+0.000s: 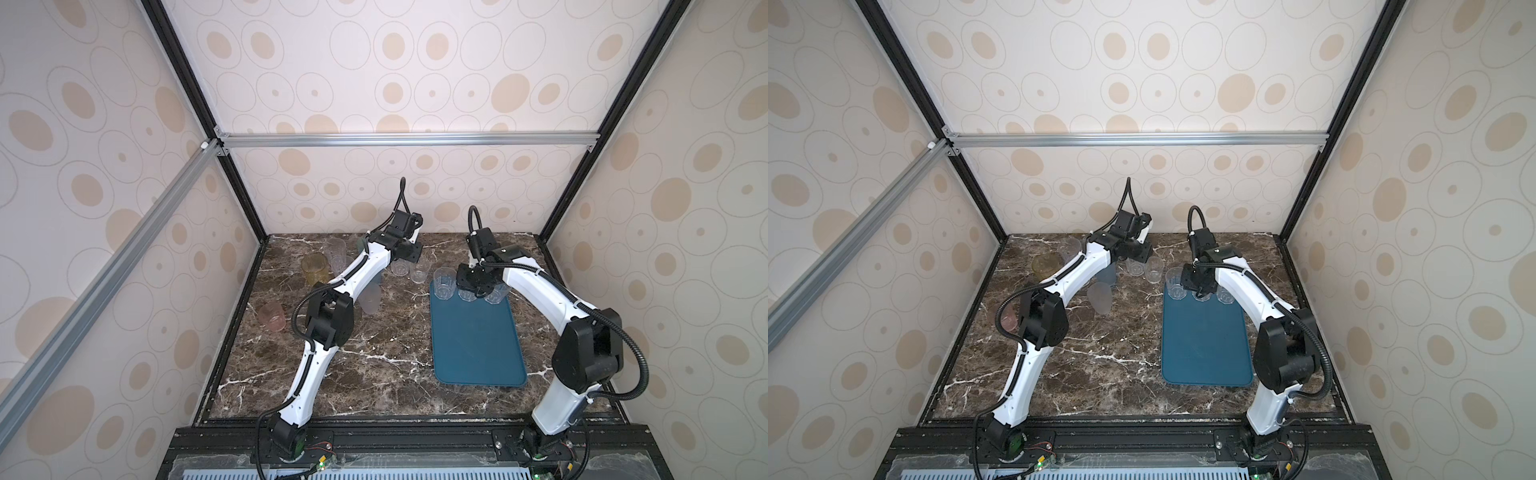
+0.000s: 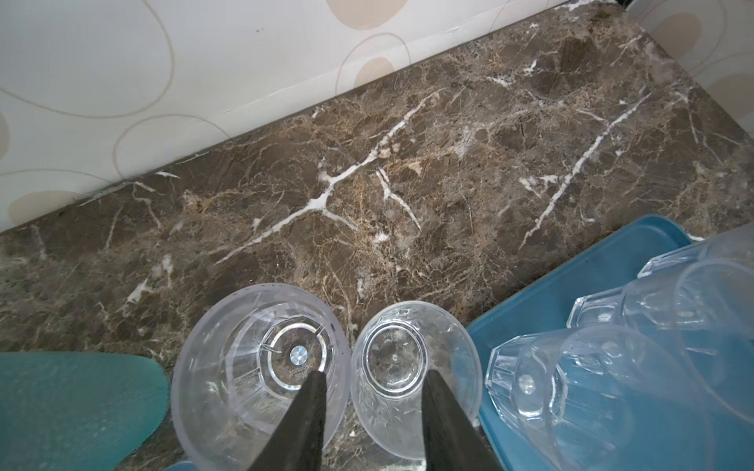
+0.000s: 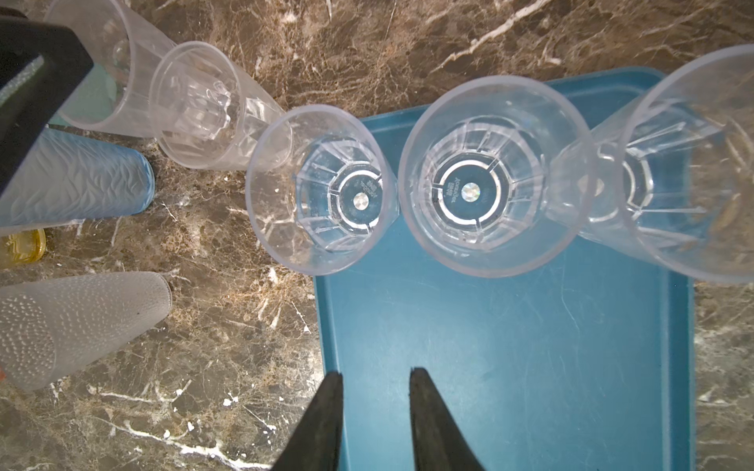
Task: Place the glasses into the tray
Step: Move the glass to the top-center of the table.
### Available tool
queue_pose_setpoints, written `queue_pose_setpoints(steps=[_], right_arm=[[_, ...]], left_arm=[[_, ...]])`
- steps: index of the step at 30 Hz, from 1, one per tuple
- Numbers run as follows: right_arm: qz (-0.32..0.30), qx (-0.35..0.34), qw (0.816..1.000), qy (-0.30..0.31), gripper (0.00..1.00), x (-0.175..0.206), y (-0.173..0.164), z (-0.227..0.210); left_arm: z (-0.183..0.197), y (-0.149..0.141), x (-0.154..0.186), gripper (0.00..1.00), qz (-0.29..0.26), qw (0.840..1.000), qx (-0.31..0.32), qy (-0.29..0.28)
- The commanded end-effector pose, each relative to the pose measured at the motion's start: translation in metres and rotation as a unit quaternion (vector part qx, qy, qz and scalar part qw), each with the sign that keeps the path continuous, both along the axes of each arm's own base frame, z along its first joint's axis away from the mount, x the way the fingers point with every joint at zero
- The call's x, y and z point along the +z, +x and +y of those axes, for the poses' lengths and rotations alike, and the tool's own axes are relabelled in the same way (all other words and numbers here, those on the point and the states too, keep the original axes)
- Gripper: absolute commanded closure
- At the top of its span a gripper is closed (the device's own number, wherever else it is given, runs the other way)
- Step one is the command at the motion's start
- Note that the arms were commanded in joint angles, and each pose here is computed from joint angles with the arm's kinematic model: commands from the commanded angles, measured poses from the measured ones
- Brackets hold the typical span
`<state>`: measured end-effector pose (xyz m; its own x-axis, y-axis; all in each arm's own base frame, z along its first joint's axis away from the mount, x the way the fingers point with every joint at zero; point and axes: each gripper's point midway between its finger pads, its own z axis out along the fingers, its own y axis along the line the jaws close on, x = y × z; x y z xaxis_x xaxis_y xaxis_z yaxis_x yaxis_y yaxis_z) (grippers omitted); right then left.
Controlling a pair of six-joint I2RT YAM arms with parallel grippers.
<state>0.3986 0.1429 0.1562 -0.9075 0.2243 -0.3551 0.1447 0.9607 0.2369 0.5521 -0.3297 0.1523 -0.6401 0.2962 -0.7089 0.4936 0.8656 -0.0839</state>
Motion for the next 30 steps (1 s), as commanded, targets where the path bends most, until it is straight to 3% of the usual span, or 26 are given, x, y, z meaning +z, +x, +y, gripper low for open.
queue_pose_setpoints(steps=[1, 15, 24, 30], right_arm=[[0.003, -0.007, 1.0, -0.004, 0.69, -0.003, -0.003, -0.002], [0.007, -0.007, 1.0, -0.003, 0.69, -0.008, -0.005, -0.002], [0.006, -0.007, 1.0, -0.005, 0.69, -0.007, -0.007, -0.003], [0.008, -0.008, 1.0, -0.003, 0.69, -0.009, -0.008, -0.003]], left_arm=[[0.005, 0.006, -0.019, 0.62, 0.008, 1.0, 0.019, 0.011], [0.008, 0.016, -0.044, 0.72, 0.012, 0.999, 0.044, 0.02], [0.005, 0.02, -0.056, 0.82, 0.013, 0.999, 0.044, 0.021], [0.004, 0.018, -0.049, 0.94, 0.01, 0.999, 0.037, 0.017]])
